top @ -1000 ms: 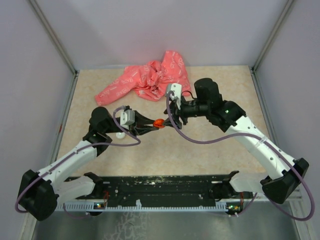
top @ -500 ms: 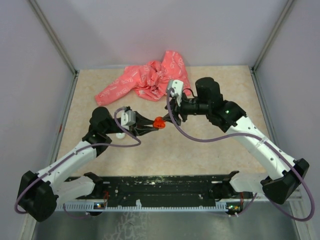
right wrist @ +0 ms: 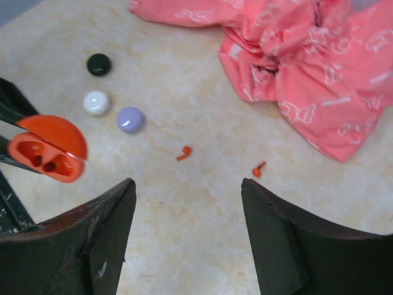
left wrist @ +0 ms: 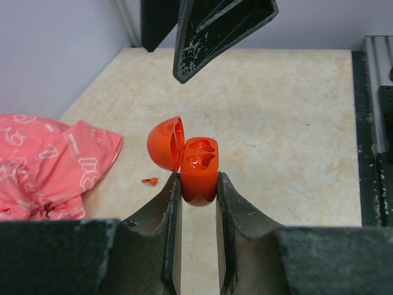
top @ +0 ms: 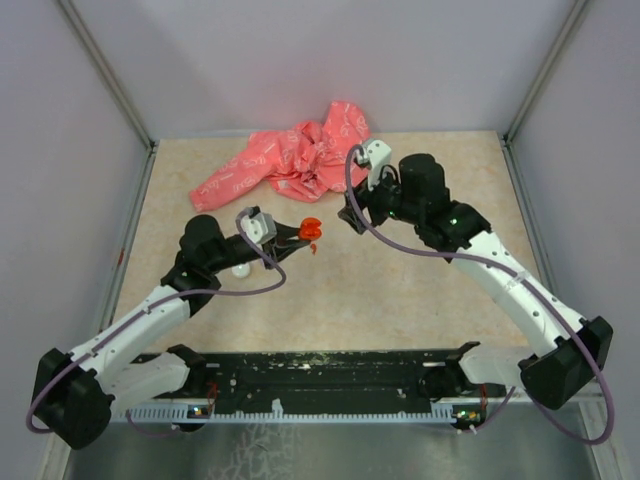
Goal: Insert the wireless bluetooth earbuds into the charging case
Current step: Open the charging case, then pick up the earbud from the center of the board, then place the earbud in the charging case.
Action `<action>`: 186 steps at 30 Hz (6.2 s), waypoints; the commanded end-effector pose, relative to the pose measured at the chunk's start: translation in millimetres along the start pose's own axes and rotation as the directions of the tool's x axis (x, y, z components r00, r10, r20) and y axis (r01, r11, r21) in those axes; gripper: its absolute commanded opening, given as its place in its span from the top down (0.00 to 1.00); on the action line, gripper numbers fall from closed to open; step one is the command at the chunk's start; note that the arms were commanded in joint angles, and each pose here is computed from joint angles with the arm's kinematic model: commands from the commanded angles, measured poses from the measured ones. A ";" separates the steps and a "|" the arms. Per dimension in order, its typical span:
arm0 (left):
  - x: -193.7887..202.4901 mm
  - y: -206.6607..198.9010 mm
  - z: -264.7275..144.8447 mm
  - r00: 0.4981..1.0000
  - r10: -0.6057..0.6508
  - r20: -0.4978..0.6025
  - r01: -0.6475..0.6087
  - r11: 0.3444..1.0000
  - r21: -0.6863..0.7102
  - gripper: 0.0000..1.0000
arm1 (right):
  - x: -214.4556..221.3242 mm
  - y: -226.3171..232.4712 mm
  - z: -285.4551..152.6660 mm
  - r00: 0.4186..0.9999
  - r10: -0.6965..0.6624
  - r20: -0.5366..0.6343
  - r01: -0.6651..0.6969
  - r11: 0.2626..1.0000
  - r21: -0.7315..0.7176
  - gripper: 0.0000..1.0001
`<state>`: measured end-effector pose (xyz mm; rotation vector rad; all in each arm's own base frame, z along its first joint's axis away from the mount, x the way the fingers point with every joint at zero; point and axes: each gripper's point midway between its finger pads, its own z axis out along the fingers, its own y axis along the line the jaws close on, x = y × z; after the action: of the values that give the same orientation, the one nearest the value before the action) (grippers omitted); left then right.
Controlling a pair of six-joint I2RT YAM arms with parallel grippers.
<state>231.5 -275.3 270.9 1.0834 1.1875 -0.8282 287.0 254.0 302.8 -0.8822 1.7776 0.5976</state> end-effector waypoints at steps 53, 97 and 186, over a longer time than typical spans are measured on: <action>25.6 116.4 -63.5 0.982 -0.172 -0.079 0.090 0.791 -0.606 1.00 | 187.8 1.4 212.6 0.915 -0.040 -0.402 0.027 0.999 -0.039 0.64; 23.2 97.9 -45.3 0.979 -0.204 -0.025 0.165 0.857 -0.488 1.00 | 97.1 -22.9 102.1 0.952 -0.123 -0.281 0.175 0.970 0.168 0.86; -11.0 38.3 -20.6 0.981 -0.162 0.110 0.175 0.978 -0.115 1.00 | -44.9 118.9 18.5 0.691 -0.572 0.441 0.591 0.799 0.111 0.89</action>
<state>244.4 -249.2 282.4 0.9041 1.2256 -0.9639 237.3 343.7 319.3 -1.1610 1.0484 0.2440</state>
